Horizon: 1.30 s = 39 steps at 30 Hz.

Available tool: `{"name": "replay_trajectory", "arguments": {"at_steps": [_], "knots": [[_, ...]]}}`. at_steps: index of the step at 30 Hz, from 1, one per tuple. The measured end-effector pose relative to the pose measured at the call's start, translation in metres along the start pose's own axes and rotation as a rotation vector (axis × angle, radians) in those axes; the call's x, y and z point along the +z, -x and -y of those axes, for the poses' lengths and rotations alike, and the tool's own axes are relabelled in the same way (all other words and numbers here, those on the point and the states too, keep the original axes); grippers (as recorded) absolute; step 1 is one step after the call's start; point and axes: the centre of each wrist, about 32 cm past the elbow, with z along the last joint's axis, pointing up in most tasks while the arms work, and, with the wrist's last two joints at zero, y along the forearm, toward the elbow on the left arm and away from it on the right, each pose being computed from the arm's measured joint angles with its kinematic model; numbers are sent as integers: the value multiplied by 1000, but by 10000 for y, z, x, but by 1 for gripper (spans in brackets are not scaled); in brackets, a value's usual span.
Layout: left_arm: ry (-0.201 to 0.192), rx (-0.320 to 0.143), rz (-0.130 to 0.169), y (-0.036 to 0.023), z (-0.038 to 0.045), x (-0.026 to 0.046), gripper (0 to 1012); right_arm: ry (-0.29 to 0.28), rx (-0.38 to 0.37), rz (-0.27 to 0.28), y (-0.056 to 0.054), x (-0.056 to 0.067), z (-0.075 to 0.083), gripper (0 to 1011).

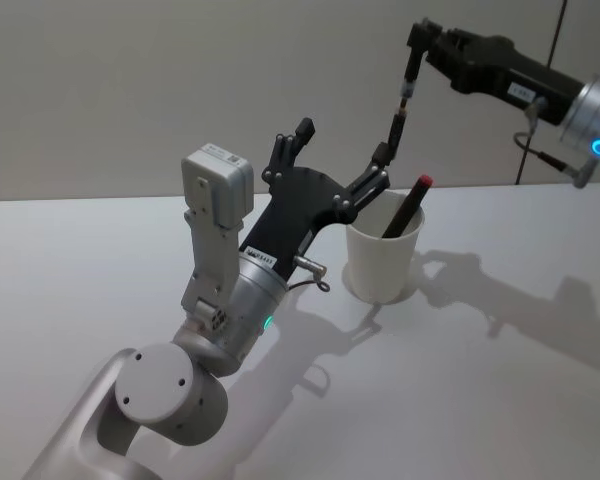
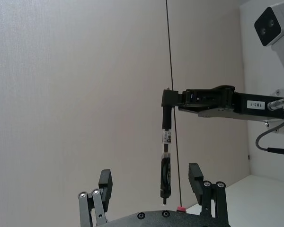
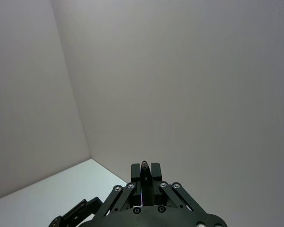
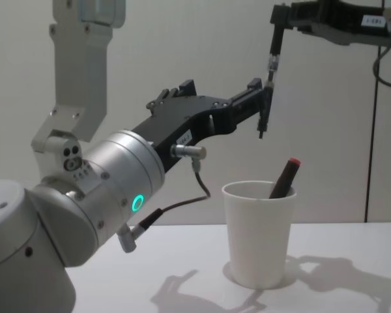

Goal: Place the pen into the pen holder.

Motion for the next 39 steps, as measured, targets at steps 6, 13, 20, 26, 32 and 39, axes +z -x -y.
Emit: {"name": "replay_trajectory", "arguments": {"at_steps": [6,13,20,26,32,39], "knots": [[0,0,0,0,0,0,1001,14,-20,33,27,-56,21,120],[0,0,0,0,0,0,1001,28,-40,54,35,-104,63,120],[0,0,0,0,0,0,1001,40,-50,69,30,-128,92,120],[0,0,0,0,0,0,1001,38,-37,80,31,-150,103,120],[0,0,0,0,0,0,1001,23,10,81,35,-177,106,119],[0,0,0,0,0,0,1001,11,46,78,41,-216,103,119]]}}
